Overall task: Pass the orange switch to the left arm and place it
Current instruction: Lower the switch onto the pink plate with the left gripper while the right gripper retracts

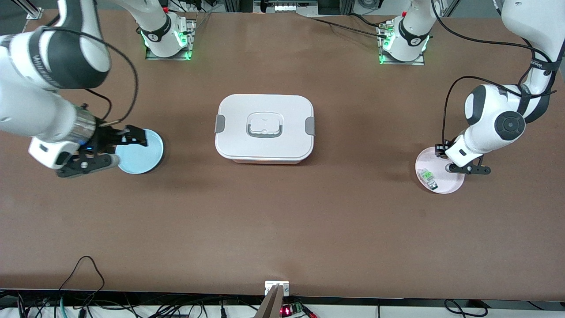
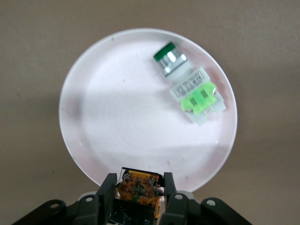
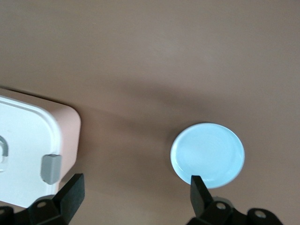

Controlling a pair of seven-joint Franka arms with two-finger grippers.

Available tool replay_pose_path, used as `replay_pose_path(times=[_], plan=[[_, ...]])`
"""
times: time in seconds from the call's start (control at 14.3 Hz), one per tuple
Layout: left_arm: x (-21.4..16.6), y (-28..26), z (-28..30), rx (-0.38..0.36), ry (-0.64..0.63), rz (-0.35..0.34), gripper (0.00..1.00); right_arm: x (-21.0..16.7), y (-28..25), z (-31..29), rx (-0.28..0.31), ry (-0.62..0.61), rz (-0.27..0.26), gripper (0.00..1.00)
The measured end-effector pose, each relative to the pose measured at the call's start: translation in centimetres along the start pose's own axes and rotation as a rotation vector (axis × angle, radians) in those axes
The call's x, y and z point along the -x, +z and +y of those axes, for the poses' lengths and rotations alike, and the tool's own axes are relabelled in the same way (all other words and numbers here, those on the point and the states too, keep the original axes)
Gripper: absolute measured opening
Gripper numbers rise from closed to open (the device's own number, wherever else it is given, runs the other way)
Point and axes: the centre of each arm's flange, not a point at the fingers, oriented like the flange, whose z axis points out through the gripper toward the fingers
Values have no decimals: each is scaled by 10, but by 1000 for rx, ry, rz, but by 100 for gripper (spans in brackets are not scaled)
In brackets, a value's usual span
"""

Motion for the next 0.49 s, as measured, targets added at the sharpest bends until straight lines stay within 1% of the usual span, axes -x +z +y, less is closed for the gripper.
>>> replay_pose_path(times=[0.14, 0.21, 0.35, 0.49], plan=[[-4, 4, -7, -21, 15, 47, 45, 12, -11, 30, 7, 53, -16, 100], [-6, 9, -11, -28, 19, 65, 45, 18, -18, 38, 23, 70, -21, 100], [-8, 20, -14, -24, 21, 83, 45, 30, -34, 44, 50, 121, -26, 100], [-10, 22, -14, -22, 24, 91, 45, 41, -45, 46, 46, 173, -33, 100]])
